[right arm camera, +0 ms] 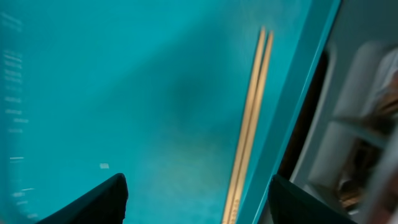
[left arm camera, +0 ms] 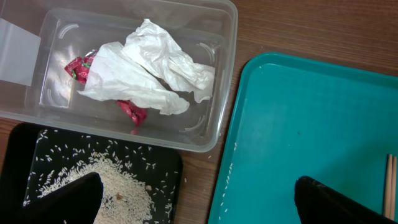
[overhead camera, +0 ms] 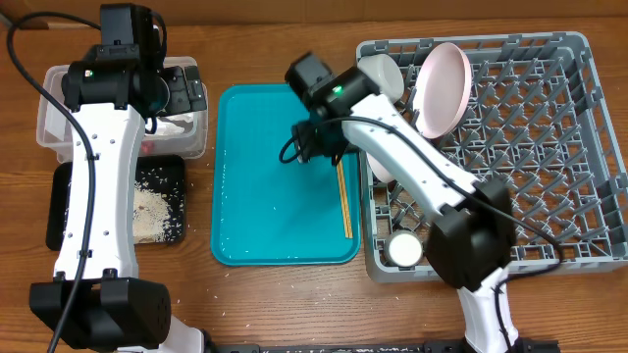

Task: Sort waste into correct bins and load items into the dishwasher
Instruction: 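Grasp one wooden chopstick on the teal tray with the right gripper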

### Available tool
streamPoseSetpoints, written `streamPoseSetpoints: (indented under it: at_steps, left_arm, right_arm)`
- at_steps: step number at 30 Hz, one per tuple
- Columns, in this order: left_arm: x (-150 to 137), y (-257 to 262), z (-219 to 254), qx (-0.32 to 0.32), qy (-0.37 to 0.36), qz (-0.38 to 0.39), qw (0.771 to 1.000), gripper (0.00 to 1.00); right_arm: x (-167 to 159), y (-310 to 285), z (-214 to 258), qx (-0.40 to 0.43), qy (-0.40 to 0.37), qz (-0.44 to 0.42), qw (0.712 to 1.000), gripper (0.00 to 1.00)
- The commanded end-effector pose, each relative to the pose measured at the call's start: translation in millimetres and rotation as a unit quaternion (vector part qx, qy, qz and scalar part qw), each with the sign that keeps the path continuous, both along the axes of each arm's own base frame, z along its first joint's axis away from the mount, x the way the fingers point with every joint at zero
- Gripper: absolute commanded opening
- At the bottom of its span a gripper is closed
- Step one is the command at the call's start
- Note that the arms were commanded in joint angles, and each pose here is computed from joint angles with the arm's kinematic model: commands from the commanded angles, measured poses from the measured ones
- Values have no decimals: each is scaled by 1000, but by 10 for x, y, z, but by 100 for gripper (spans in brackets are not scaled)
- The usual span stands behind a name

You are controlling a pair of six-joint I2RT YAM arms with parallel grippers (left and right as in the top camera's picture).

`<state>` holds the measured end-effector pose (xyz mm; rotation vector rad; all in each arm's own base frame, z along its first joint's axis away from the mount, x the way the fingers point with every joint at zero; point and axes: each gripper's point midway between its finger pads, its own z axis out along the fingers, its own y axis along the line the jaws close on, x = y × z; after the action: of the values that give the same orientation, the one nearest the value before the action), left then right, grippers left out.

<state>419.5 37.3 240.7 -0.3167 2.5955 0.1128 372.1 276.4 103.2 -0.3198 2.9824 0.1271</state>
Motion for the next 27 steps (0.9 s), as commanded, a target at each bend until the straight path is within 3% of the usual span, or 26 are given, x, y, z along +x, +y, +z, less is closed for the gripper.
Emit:
streamPoseSetpoints:
  at_steps: [1,9,27]
  left_arm:
    - [46,-7,52,9,-7,-7,1000,100]
    - [46,-5,52,9,-7,-7,1000,99]
    - [46,-7,52,9,-7,-7,1000,100]
  right_arm:
    - [8,-125,-232,-27,18,-18,999,73]
    - [-26,-134,-667,-54,54,-9,997,70]
    - [-71,-61,-1010,-41,72,-6,997,63]
